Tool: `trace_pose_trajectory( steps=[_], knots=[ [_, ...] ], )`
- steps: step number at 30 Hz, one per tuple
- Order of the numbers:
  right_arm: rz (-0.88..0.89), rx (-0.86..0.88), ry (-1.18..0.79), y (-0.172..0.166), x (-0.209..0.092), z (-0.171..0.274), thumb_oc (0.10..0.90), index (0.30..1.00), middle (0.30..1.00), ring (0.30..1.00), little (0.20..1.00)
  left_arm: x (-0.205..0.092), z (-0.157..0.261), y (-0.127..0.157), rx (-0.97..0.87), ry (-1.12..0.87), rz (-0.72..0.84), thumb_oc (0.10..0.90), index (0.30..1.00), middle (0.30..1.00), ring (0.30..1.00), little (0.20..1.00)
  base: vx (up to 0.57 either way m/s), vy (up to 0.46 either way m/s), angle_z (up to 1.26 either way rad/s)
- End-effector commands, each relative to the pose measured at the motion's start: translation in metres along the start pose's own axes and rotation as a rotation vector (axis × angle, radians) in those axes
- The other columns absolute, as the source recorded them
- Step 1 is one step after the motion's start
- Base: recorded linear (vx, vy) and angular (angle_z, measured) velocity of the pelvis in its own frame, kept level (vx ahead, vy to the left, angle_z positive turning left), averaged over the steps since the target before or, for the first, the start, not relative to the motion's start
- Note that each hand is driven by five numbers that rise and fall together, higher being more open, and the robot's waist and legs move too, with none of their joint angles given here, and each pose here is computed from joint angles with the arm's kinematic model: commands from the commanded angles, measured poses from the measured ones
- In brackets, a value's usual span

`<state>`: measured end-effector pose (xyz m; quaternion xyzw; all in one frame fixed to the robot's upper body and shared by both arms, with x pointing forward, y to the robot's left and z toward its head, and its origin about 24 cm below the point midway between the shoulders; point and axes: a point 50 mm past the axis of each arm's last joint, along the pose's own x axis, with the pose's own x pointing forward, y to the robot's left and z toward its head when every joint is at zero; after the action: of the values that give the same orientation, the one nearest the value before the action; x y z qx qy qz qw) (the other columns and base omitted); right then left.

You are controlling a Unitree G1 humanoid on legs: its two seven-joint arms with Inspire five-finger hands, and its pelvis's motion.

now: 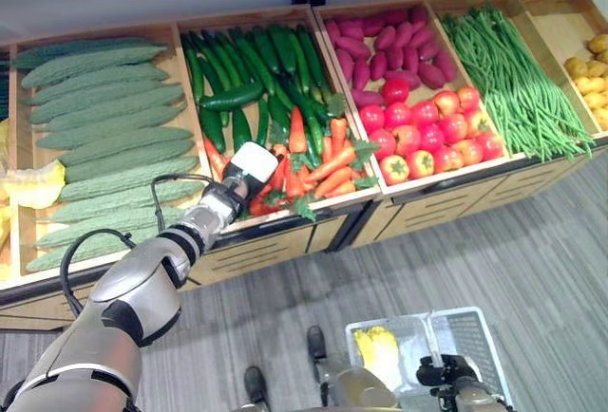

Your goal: Get the vegetables into the basket

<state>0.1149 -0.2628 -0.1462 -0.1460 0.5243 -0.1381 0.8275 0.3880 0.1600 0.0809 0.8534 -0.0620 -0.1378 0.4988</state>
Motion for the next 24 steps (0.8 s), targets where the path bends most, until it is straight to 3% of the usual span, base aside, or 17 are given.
trace_pose_trajectory(
  steps=[1, 21, 22, 23, 24],
  knots=[
    [-0.077, -0.028, -0.067, -0.024, 0.004, 0.017, 0.400, 0.300, 0.300, 0.300, 0.300, -0.002, -0.024, -0.010, 0.020, 0.108, -0.101, 0.400, 0.300, 0.300, 0.300, 0.300, 0.00, 0.000, 0.00],
    [-0.057, -0.050, -0.052, -0.021, 0.002, 0.010, 0.400, 0.300, 0.300, 0.300, 0.300, -0.006, -0.029, -0.014, -0.035, 0.118, -0.107, 0.400, 0.300, 0.300, 0.300, 0.300, 0.00, 0.000, -0.02],
    [-0.055, -0.051, -0.053, -0.021, 0.002, 0.010, 0.400, 0.300, 0.300, 0.300, 0.300, -0.006, -0.028, -0.016, -0.037, 0.121, -0.114, 0.451, 0.371, 0.371, 0.371, 0.371, 0.00, 0.000, 0.00],
    [-0.053, -0.050, -0.054, -0.020, 0.002, 0.011, 0.400, 0.300, 0.300, 0.300, 0.300, -0.006, -0.028, -0.016, -0.038, 0.123, -0.116, 0.594, 0.572, 0.572, 0.572, 0.572, 0.00, 0.000, 0.00],
    [-0.053, -0.050, -0.055, -0.019, 0.002, 0.011, 0.400, 0.300, 0.300, 0.300, 0.300, -0.006, -0.028, -0.016, -0.037, 0.123, -0.115, 0.900, 1.000, 1.000, 1.000, 1.000, 0.00, 0.000, 0.00]
  ],
)
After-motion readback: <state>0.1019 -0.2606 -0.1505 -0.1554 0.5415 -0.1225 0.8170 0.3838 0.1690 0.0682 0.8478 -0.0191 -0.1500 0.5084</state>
